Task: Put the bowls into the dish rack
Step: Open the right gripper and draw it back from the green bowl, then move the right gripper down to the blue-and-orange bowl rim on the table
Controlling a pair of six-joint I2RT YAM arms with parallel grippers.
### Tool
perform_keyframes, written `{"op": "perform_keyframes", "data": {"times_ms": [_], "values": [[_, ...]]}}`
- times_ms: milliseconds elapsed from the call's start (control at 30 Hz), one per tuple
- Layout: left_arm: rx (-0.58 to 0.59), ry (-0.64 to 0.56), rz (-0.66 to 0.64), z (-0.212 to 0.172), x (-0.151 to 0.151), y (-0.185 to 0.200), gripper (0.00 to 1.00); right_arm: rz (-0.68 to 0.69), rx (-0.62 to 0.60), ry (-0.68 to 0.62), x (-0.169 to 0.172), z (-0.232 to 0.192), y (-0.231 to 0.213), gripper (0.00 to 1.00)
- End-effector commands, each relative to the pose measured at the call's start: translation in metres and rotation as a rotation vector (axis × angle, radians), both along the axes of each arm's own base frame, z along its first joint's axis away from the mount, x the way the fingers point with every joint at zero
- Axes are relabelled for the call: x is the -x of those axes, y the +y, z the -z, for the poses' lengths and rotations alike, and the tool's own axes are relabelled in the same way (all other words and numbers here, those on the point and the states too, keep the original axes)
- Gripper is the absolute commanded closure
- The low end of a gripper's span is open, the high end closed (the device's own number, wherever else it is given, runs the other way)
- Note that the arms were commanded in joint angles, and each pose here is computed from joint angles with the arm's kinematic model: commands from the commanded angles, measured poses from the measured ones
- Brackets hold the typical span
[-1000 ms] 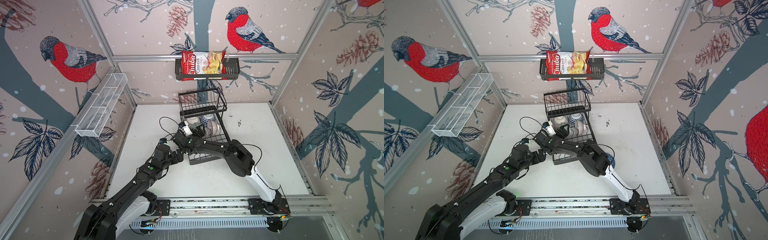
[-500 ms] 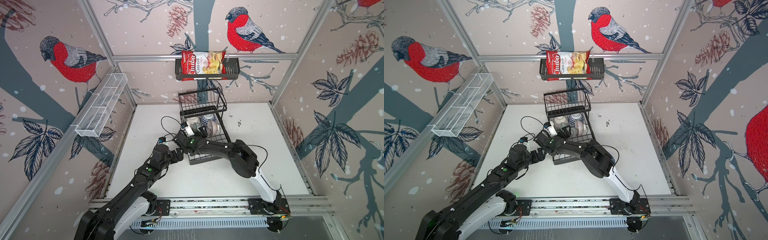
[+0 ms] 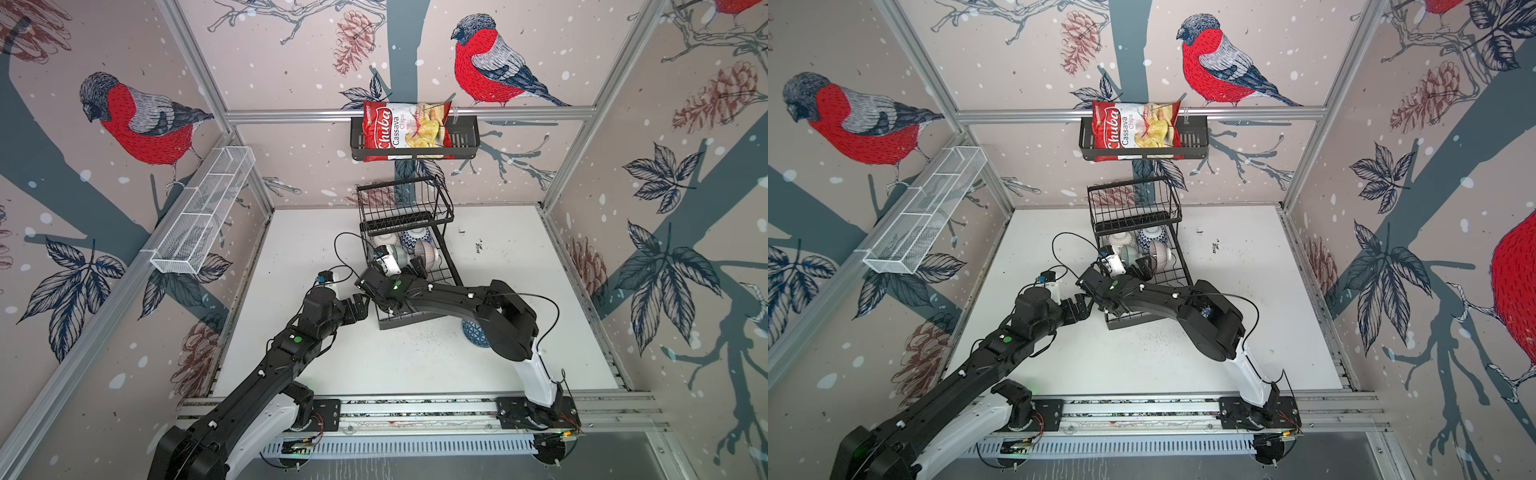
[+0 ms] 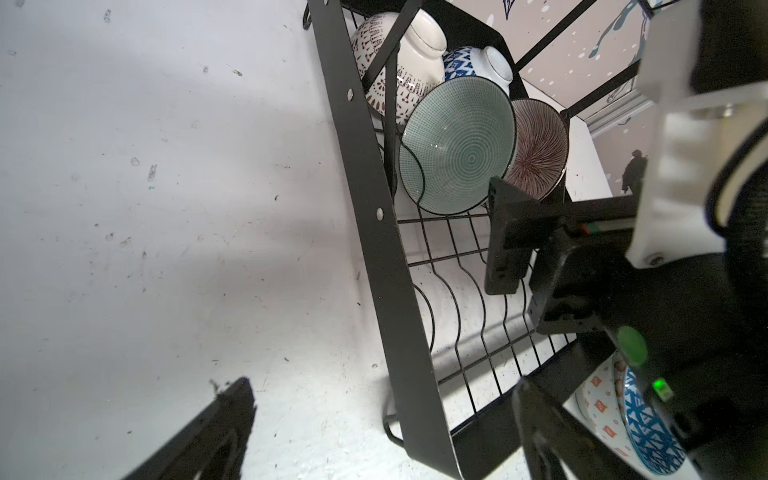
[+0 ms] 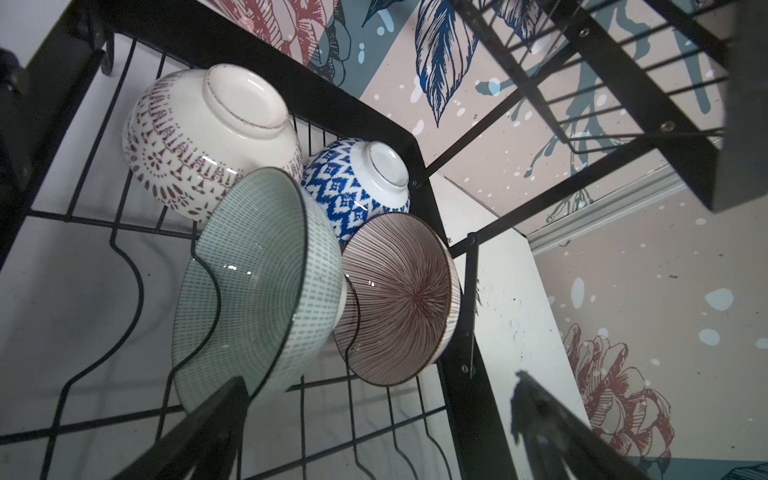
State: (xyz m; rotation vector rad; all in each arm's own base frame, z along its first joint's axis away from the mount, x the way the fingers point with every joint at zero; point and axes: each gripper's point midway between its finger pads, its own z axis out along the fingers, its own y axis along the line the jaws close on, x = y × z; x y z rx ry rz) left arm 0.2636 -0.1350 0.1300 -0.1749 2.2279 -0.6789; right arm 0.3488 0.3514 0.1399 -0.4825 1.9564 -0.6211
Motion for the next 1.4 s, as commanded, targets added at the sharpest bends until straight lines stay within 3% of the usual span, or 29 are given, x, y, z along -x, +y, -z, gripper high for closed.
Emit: {"op": "perform_keyframes", "data": {"times_ms": [0, 567, 1000, 1367], "values": [[0.012, -0.043, 0.024, -0.012, -0.004, -0.005, 0.04, 0.011, -0.072, -0.003, 0.004, -0.007, -0.004, 0.01], [0.02, -0.034, 0.073, -0.014, -0.005, -0.014, 0.03, -0.032, -0.294, 0.053, 0.014, -0.041, -0.017, 0.0], [0.064, -0.036, 0.142, -0.028, -0.004, -0.034, 0.04, 0.054, -0.465, 0.131, 0.017, -0.049, -0.078, 0.02], [0.038, -0.027, 0.247, -0.036, 0.0, -0.077, 0.04, 0.155, -0.522, 0.156, 0.019, -0.047, -0.134, 0.03]]}}
